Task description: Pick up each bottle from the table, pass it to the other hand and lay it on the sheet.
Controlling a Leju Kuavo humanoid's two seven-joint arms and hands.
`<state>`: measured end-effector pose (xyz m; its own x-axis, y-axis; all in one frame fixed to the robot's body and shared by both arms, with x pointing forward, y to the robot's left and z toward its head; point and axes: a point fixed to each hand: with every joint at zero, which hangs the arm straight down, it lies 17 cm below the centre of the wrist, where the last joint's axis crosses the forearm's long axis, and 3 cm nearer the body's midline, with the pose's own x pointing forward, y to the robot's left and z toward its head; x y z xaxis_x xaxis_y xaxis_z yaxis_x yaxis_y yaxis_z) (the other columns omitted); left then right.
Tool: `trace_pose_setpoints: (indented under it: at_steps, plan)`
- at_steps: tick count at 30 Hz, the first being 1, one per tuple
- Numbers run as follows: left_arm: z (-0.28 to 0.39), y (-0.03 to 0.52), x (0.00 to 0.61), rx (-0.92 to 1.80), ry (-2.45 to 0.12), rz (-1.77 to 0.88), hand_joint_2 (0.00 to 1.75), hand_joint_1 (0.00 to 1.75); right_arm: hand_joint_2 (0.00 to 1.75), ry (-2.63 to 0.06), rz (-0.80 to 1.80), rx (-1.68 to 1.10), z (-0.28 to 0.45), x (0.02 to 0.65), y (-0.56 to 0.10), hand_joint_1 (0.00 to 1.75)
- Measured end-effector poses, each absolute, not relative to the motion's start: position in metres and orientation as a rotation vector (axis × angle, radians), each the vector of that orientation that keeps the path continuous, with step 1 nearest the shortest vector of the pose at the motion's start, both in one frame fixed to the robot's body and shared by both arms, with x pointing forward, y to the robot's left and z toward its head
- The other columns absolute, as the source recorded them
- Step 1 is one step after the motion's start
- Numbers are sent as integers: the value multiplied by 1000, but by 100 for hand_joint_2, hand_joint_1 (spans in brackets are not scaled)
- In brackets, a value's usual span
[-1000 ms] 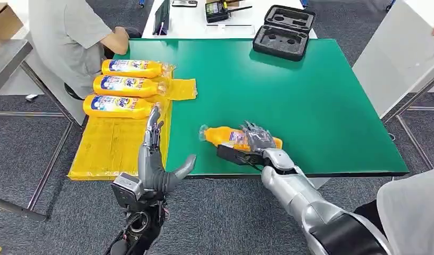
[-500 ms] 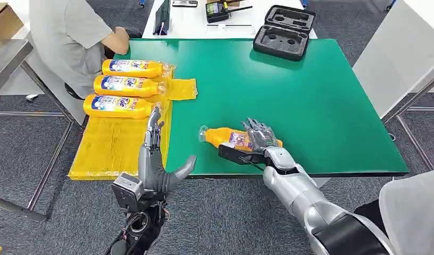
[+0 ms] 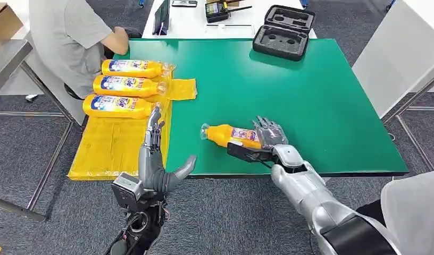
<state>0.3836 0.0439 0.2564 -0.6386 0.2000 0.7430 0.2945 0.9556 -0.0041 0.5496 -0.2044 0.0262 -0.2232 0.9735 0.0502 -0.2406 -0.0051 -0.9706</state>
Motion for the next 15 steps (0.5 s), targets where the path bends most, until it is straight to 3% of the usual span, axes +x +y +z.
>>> trace_pose_setpoints:
  at_steps: [15]
  plan:
    - [258,44,387,-339,-2286,-148,175,0,175,-1157,1378,-826,-2,527,-229,0]
